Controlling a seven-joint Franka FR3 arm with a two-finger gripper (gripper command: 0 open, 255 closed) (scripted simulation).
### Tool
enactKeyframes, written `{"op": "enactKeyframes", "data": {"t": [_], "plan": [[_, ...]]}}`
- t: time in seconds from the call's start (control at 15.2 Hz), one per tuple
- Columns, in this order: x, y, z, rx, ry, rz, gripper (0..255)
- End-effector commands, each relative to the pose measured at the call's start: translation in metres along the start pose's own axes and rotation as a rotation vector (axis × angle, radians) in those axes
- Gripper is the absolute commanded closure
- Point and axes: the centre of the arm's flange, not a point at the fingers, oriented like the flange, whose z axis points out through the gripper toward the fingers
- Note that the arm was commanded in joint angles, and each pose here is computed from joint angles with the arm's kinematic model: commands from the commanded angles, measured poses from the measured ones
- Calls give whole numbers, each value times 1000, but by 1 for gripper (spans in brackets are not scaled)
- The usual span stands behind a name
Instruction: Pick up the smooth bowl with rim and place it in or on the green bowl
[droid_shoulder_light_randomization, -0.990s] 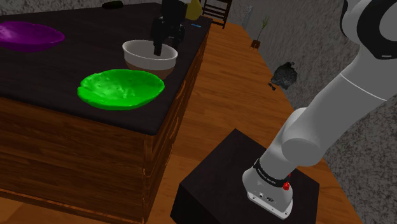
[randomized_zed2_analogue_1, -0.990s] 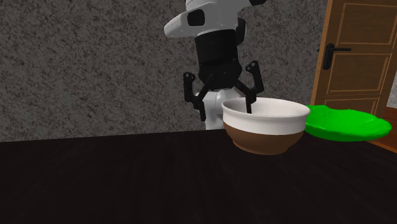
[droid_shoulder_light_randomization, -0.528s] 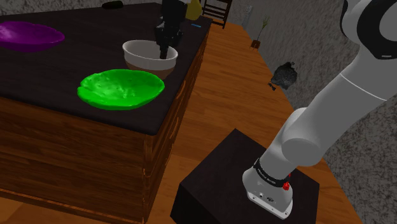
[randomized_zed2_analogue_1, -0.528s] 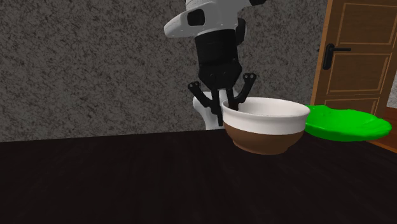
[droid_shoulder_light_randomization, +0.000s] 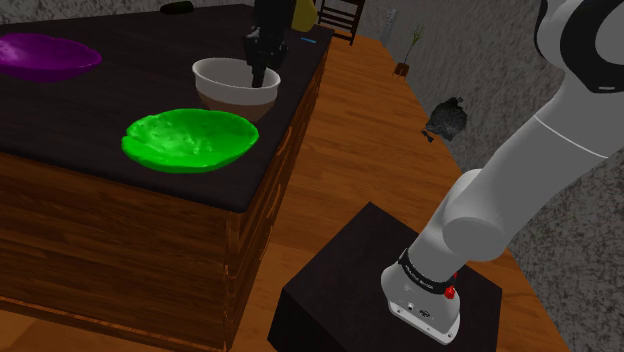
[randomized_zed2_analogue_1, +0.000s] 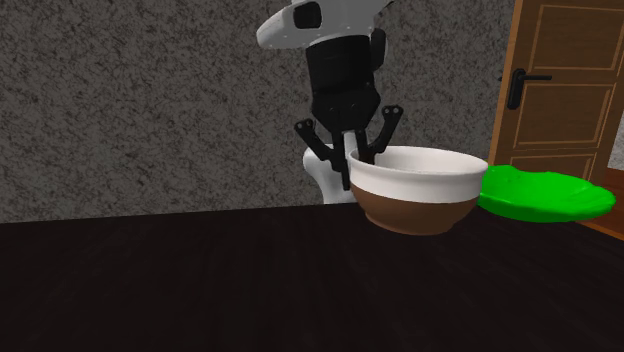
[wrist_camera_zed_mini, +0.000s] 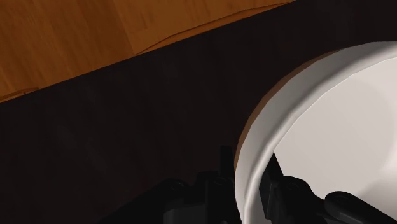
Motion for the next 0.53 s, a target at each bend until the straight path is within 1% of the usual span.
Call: {"op": "enactKeyframes", "data": {"t": [0.0, 0.46], "plan": [[0, -3, -10, 0, 0, 0, 255], [0, -9, -46, 0, 0, 0, 255]]}}
